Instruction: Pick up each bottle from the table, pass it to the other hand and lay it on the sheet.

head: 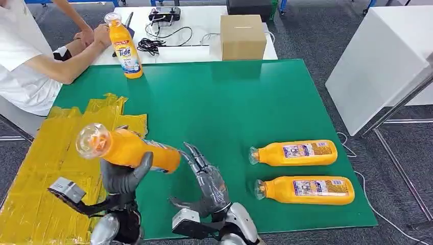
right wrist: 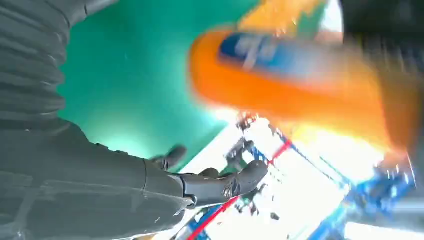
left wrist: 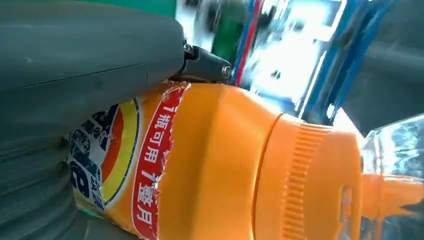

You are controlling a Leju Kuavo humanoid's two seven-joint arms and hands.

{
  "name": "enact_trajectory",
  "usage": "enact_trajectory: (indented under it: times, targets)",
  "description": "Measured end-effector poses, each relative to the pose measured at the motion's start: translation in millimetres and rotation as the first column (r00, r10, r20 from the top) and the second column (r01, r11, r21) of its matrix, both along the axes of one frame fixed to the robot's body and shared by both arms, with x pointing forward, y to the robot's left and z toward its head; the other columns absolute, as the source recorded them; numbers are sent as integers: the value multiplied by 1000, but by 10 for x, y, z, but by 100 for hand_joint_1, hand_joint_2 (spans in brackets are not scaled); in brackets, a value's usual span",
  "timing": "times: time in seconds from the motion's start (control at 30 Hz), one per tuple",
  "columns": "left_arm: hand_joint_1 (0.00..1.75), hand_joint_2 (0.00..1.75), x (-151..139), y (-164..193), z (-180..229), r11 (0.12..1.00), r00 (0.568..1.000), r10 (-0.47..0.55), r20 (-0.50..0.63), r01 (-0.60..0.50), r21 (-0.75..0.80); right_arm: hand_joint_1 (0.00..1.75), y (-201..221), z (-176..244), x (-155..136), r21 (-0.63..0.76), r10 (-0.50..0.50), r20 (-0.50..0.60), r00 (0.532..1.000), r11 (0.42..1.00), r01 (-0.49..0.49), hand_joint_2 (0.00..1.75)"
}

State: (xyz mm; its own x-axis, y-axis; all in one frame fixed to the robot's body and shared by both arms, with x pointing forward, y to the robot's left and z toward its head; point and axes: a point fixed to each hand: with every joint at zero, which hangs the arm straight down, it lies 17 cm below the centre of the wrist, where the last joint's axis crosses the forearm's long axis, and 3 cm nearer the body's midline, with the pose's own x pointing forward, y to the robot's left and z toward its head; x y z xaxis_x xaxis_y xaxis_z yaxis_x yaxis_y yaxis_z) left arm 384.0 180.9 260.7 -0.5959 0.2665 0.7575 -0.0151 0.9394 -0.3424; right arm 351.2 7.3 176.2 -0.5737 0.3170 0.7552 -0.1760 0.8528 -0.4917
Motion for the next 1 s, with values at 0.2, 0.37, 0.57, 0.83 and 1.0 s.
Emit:
enact_trajectory:
  times: [0.2, 0.37, 0.57, 0.83, 1.0]
  targets:
    - [175, 175, -323, 27, 559, 647, 816, 377, 438, -571, 506, 0, -448, 461, 20, 108, -111, 104, 988, 989, 100, 175]
    - [175, 175, -169, -228, 447, 88, 698, 277, 661, -703, 706, 0, -689, 676, 11, 150, -164, 158, 974, 979, 141, 175]
    - [175, 175, 628, 276, -170, -204, 750, 428, 504, -463, 863, 0, -914, 800, 9, 164, -205, 186, 961, 971, 175, 175]
    - [175, 175, 1142, 346, -1102, -406, 889, 340, 307, -156, 900, 0, -1120, 896, 22, 170, -248, 203, 947, 962, 215, 175]
    - [175, 175, 1301, 509, -1449, -450, 910, 364, 199, -15, 893, 0, -1178, 913, 25, 166, -259, 207, 944, 960, 227, 175]
